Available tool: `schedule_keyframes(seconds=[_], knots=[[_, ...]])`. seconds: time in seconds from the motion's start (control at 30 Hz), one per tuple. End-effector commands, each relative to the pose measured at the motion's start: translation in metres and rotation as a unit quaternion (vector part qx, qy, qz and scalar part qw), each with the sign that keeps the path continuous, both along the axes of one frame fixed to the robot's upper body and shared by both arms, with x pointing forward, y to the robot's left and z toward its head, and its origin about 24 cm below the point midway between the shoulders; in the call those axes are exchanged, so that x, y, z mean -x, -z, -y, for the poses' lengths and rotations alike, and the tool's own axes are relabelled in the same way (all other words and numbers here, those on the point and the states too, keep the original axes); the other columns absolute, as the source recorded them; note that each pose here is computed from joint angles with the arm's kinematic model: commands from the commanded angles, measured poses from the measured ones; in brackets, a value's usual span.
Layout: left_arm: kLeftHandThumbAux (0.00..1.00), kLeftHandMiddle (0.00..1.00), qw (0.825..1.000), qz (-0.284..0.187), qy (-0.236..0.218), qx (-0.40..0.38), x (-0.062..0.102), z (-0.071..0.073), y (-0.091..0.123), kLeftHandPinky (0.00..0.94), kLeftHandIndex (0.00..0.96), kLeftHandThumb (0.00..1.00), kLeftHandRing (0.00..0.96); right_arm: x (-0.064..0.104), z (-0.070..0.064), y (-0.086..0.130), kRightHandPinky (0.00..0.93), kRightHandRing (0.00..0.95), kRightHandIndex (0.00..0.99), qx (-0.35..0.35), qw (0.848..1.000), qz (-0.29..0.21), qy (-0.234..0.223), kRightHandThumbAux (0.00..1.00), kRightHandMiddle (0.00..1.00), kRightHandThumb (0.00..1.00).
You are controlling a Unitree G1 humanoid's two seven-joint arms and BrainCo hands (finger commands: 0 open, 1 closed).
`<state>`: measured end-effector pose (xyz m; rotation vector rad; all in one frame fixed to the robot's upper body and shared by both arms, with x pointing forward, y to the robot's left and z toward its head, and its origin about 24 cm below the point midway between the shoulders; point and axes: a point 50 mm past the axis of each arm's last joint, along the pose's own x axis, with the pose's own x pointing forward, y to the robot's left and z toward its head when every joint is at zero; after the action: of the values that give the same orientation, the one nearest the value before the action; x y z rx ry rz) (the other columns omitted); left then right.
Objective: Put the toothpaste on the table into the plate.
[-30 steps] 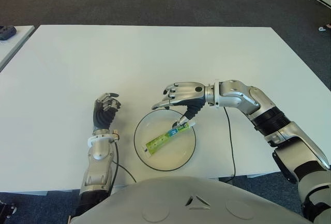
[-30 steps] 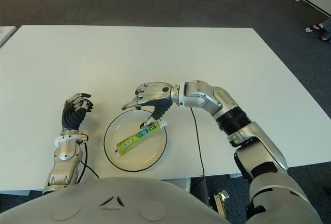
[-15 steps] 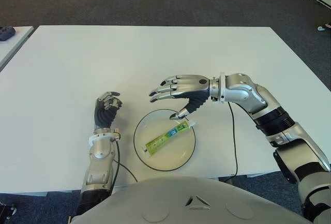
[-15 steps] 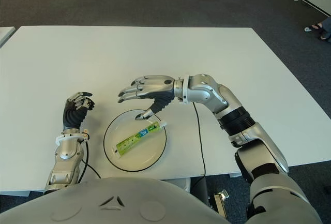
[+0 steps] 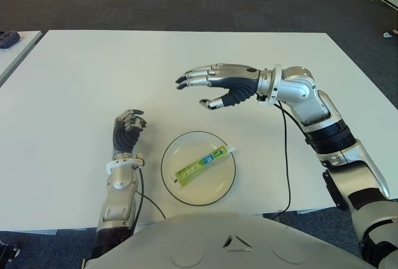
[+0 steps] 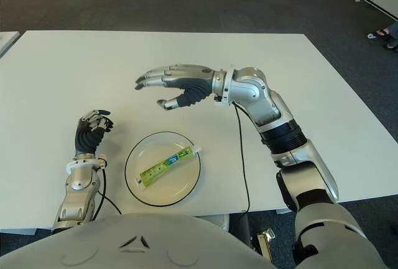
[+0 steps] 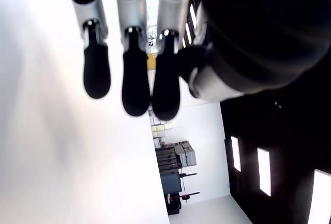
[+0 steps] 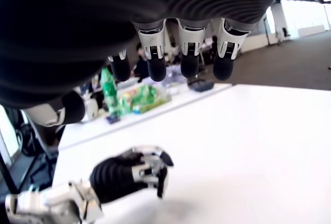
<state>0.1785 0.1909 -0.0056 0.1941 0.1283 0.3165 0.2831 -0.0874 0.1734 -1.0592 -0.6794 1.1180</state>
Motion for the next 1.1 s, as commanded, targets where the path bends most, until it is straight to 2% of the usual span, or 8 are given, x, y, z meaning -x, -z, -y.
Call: schedule_keyframes(seconds=[0.03, 0.13, 0.33, 0.43, 0.53, 0.87, 0.93, 1.1], knots=[[0.716, 0.608, 1.0, 0.003, 0.005, 0.005, -0.001, 0.0, 0.0, 0.573, 0.433, 0.706, 0.596, -0.009, 0.012, 0.01, 0.0, 0.0, 0.0, -0.056, 0.995, -0.036, 0.069, 0.28, 0.0, 0.638], [0.716, 0.613, 1.0, 0.008, 0.009, -0.004, -0.001, -0.001, 0.0, 0.57, 0.433, 0.706, 0.604, -0.015, 0.024, 0.017, 0.0, 0.0, 0.0, -0.111, 0.984, -0.034, 0.133, 0.317, 0.0, 0.609], [0.716, 0.624, 1.0, 0.01, 0.013, -0.008, -0.002, -0.001, 0.001, 0.561, 0.433, 0.706, 0.617, -0.015, 0.033, 0.024, 0.022, 0.0, 0.0, -0.174, 0.965, -0.02, 0.195, 0.465, 0.0, 0.5], [0.716, 0.623, 1.0, 0.01, 0.016, -0.008, -0.002, -0.001, 0.002, 0.562, 0.433, 0.706, 0.615, -0.01, 0.039, 0.034, 0.076, 0.014, 0.027, -0.205, 0.951, -0.017, 0.232, 0.547, 0.027, 0.353], [0.716, 0.625, 1.0, 0.011, 0.017, -0.007, -0.002, -0.002, 0.002, 0.57, 0.433, 0.706, 0.616, -0.003, 0.045, 0.047, 0.106, 0.041, 0.068, -0.242, 0.933, -0.038, 0.262, 0.569, 0.061, 0.328], [0.717, 0.633, 1.0, 0.004, 0.018, -0.002, -0.003, -0.002, 0.005, 0.605, 0.433, 0.706, 0.627, 0.011, 0.046, 0.077, 0.229, 0.163, 0.276, -0.379, 0.863, -0.083, 0.323, 0.665, 0.203, 0.399], [0.717, 0.635, 1.0, 0.0, 0.019, -0.003, -0.003, -0.002, 0.006, 0.606, 0.433, 0.707, 0.632, 0.012, 0.044, 0.086, 0.258, 0.208, 0.357, -0.405, 0.847, -0.076, 0.336, 0.7, 0.252, 0.575], [0.716, 0.639, 1.0, -0.003, 0.022, -0.007, -0.005, -0.001, 0.007, 0.592, 0.434, 0.707, 0.635, 0.015, 0.041, 0.102, 0.331, 0.287, 0.407, -0.438, 0.822, -0.058, 0.36, 0.721, 0.323, 0.683]])
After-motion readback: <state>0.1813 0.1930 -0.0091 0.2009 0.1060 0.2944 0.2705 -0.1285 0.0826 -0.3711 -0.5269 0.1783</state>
